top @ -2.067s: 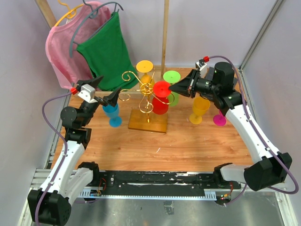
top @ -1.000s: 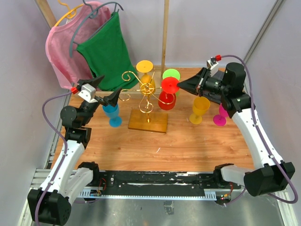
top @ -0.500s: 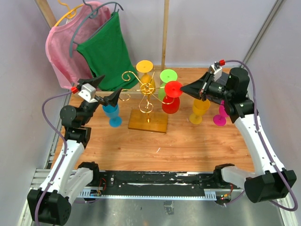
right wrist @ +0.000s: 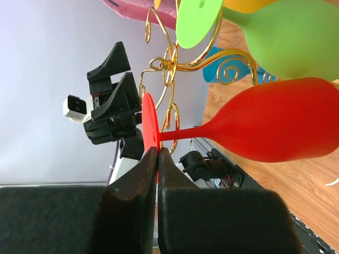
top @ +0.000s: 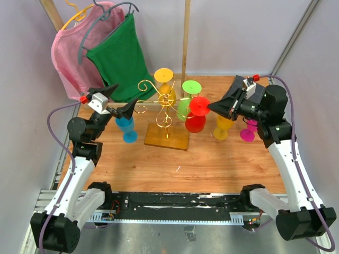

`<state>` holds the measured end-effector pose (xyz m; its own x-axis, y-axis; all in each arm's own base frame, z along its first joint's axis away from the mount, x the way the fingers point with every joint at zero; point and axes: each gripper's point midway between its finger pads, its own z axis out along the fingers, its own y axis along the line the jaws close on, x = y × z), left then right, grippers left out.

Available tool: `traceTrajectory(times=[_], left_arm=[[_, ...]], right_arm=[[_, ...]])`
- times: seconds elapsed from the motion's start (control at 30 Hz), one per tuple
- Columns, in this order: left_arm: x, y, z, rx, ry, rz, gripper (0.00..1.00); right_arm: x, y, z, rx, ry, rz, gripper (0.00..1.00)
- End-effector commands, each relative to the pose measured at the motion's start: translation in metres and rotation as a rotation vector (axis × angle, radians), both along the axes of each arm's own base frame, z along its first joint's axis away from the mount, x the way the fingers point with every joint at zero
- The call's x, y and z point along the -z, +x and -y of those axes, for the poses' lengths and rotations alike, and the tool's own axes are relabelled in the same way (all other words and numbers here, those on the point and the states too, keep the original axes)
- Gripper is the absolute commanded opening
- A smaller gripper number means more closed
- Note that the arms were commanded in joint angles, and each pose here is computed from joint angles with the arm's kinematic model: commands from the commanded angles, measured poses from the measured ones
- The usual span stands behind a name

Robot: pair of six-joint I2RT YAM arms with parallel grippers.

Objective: Take the wine glass off the wine glass rack
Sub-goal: Pick up the wine glass from the wine rack.

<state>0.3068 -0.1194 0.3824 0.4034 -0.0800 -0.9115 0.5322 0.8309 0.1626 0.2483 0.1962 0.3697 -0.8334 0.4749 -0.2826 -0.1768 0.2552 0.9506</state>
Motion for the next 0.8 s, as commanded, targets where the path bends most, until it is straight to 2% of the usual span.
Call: traceTrajectory(times=[0.0, 0.53, 0.77], left_arm=[[-0.016, -0.005, 0.004, 0.016, -0.005, 0.027, 0.99], [-0.021, -0.005, 0.002, 0.006, -0.009, 0.016, 0.99], [-0.026, 0.003, -0.004, -0.036, -0.028, -0.009, 0.99]], right_arm=[[-0.003, -0.006, 0.011, 0.023, 0.013, 0.003, 0.01], [0.000, -0.031, 0.020, 0.047, 0.032, -0.023, 0.01], [0.004, -0.054, 0.021, 0.050, 0.042, -0.052, 0.01]])
